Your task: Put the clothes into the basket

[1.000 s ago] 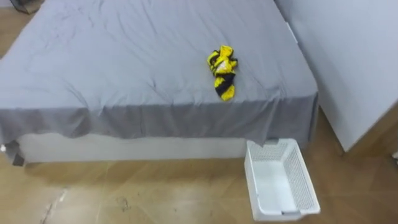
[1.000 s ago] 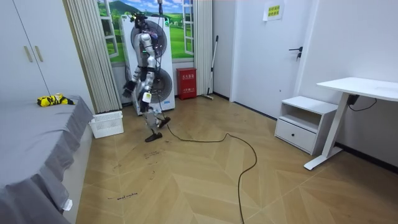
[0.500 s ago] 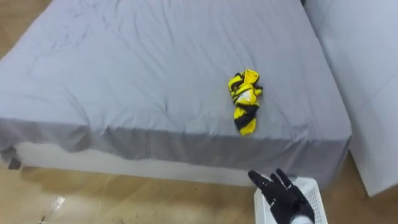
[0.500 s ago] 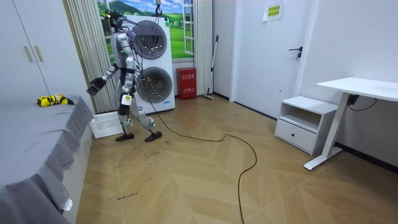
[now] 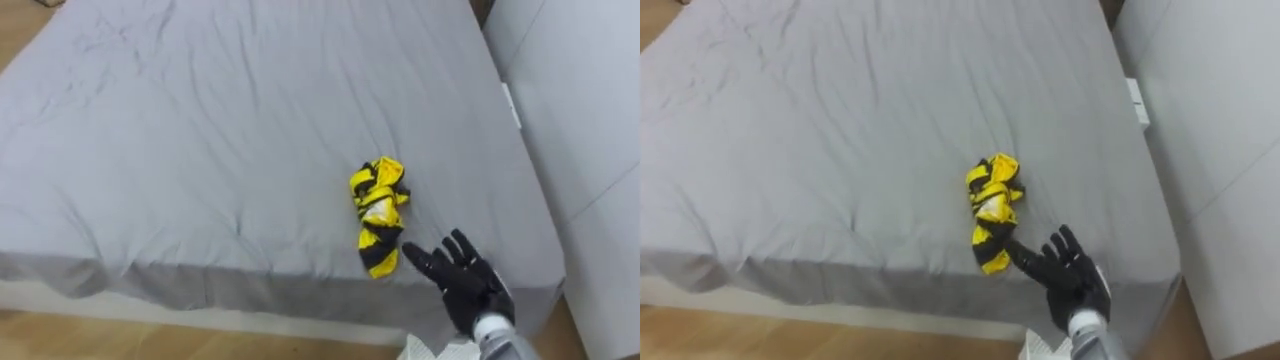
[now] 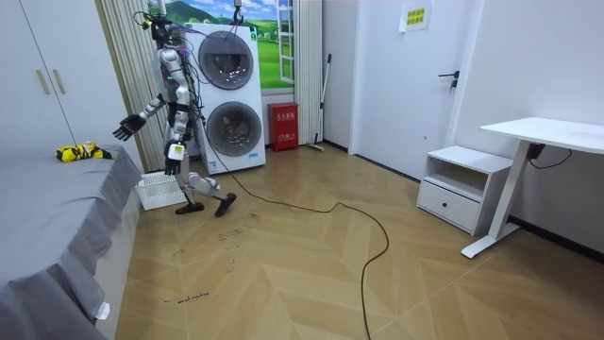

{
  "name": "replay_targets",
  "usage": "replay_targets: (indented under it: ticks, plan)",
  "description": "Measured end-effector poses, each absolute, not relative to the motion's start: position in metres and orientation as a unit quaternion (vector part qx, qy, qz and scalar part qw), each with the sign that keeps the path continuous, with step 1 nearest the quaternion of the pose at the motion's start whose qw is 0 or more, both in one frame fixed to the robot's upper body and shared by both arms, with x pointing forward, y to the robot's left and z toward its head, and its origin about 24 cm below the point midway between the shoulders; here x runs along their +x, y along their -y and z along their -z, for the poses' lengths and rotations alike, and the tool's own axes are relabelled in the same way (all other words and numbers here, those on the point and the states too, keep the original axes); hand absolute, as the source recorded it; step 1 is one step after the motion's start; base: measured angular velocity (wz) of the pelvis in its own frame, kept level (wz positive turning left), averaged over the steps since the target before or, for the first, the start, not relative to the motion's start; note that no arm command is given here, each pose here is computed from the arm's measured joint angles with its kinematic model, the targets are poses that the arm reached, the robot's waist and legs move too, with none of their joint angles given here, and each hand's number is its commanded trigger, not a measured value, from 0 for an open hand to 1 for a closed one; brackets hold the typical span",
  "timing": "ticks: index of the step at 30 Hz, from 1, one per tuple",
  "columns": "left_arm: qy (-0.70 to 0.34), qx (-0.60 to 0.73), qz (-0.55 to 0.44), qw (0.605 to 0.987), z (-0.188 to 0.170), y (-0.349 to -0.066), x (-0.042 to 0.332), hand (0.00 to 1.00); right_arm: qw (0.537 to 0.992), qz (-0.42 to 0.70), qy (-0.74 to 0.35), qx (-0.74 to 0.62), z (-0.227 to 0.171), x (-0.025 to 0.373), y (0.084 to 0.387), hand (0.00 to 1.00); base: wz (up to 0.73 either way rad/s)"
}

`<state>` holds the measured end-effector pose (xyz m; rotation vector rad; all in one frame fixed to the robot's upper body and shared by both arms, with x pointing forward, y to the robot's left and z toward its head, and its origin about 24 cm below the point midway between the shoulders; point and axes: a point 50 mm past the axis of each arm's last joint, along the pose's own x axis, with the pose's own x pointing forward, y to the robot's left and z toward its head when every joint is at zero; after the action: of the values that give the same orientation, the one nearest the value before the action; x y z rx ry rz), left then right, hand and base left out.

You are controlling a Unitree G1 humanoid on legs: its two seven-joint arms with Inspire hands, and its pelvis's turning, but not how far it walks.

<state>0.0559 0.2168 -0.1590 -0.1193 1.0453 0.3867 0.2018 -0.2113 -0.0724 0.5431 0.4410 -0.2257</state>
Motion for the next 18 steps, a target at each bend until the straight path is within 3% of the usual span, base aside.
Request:
replay_targets:
  ticks: [7,18]
  plan:
    - [-0.498,-0.031,-0.173,0.849,0.158,-0.226,0.064,0.0,0.951,0.121,-0.184,0.219,0.057,0.223,0.224,0.0,0.01]
    - [-0.507,-0.012,-0.15,0.849,0.157,-0.229,0.096,0.0,0.972,0.153,-0.116,0.135,0.0,0.307,0.242,0.0,0.09]
